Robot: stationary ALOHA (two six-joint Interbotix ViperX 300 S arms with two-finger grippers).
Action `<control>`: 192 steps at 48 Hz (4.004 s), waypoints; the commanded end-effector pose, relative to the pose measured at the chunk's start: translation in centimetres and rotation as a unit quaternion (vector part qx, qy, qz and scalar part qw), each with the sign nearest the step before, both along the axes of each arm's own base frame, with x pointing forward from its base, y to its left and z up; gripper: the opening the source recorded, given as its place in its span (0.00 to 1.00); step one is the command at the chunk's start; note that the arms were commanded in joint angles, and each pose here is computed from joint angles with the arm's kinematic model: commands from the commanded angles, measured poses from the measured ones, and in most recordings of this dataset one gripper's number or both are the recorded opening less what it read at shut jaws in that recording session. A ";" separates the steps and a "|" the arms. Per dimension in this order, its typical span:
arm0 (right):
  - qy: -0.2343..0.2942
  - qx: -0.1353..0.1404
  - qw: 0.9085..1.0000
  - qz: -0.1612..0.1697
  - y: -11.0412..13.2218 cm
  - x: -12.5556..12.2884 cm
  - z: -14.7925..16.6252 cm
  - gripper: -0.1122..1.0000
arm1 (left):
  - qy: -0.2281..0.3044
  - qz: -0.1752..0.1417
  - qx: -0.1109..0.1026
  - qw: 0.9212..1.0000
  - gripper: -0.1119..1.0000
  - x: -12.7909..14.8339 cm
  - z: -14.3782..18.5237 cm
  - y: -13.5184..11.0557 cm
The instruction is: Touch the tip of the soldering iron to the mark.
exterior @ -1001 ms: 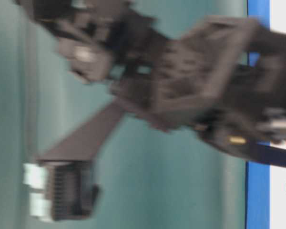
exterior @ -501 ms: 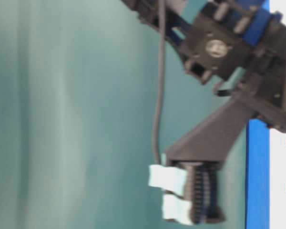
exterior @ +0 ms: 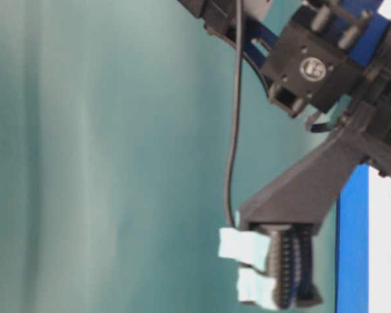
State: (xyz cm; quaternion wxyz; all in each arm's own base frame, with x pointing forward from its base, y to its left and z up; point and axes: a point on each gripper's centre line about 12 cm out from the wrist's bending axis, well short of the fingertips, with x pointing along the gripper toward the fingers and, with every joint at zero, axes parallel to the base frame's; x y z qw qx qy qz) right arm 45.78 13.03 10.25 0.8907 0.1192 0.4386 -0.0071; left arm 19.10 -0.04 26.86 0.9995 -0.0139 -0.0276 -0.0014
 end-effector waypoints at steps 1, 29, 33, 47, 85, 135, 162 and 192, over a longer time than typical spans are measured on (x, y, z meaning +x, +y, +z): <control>-0.014 0.004 1.000 0.001 0.2 0.3 1.3 0.50 | -0.005 -0.001 0.001 1.000 0.10 0.1 0.3 0.0; -0.048 -0.021 0.999 -0.011 -0.5 -1.8 11.0 0.90 | -0.005 -0.001 0.001 1.000 0.10 0.1 0.4 0.0; -0.053 -0.029 0.998 -0.017 -0.9 -2.7 13.2 0.90 | -0.005 -0.001 0.001 1.000 0.10 0.1 0.4 0.0; -0.056 -0.048 0.997 -0.027 -2.1 -3.5 14.8 0.89 | -0.005 -0.001 0.001 1.000 0.10 0.1 0.4 0.0; -0.081 -0.113 0.982 -0.125 -17.1 -6.6 15.5 0.89 | -0.005 -0.001 0.001 1.000 0.10 0.1 0.4 0.0; -0.282 -0.102 0.948 -0.105 -15.7 -28.8 16.0 0.88 | -0.009 -0.001 0.001 1.000 0.10 0.1 0.5 0.0; -0.276 -0.080 0.955 -0.078 -15.0 -28.2 12.4 0.84 | -0.006 -0.001 0.001 1.000 0.10 0.2 0.3 0.0; -0.279 -0.081 0.954 -0.078 -15.0 -28.2 12.5 0.84 | -0.006 -0.001 0.001 1.000 0.10 0.2 0.3 0.0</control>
